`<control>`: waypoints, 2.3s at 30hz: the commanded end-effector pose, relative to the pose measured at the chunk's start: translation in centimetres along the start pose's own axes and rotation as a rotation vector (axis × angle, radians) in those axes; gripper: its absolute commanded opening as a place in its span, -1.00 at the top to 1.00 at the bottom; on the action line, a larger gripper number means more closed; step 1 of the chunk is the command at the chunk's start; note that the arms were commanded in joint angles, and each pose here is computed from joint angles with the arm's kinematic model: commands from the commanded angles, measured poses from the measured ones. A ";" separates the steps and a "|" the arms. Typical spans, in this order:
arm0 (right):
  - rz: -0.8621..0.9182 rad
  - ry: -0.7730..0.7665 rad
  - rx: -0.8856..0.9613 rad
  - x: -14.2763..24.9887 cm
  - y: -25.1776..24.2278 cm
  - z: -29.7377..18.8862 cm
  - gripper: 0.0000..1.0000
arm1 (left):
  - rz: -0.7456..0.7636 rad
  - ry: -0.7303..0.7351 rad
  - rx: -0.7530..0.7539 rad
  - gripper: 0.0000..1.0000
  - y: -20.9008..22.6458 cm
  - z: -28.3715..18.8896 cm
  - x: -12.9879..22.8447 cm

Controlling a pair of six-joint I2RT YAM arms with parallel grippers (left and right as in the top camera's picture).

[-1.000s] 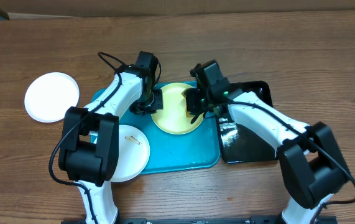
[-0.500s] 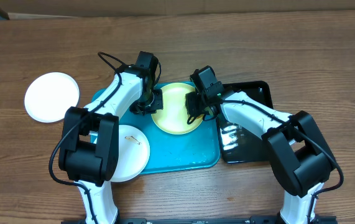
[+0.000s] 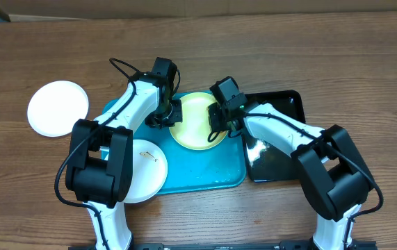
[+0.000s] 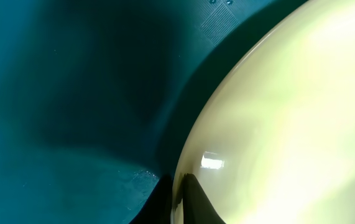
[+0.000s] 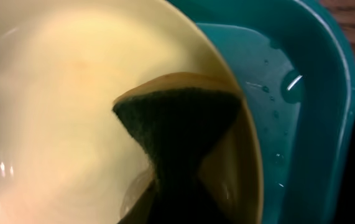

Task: Clean dirty plates on tray and stack at the side
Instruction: 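Scrub the yellow plate surface with the sponge in the right gripper, then return the sponge to the black basin with the right gripper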

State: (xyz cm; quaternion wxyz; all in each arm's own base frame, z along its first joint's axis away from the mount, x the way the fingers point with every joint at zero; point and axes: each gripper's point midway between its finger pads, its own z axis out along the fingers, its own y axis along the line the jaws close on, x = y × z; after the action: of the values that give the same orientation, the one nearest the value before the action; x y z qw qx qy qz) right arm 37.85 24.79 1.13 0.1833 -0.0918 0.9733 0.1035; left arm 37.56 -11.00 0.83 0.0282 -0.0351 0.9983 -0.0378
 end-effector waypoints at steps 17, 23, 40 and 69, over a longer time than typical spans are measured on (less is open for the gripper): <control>-0.023 0.006 -0.045 0.3 1.5 1.7 0.92 | 0.018 0.023 -0.031 0.88 0.7 0.7 0.5; -0.035 0.015 -0.233 0.1 5.0 1.2 0.92 | 0.018 0.023 -0.031 0.89 0.7 0.7 0.5; 0.048 0.000 -0.289 -4.1 3.2 -4.4 0.93 | 0.018 0.023 -0.031 0.89 0.7 0.7 0.5; 0.156 0.002 -0.432 -4.1 5.1 -3.5 0.93 | 0.018 0.026 -0.032 0.88 0.8 0.7 0.6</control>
State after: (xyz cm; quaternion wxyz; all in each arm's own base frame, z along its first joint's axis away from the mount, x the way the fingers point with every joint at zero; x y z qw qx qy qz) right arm 36.08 29.19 3.06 0.1083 -0.0590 0.9483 0.2924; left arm 37.52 -11.01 0.85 0.0273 -0.0351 0.9983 -0.0381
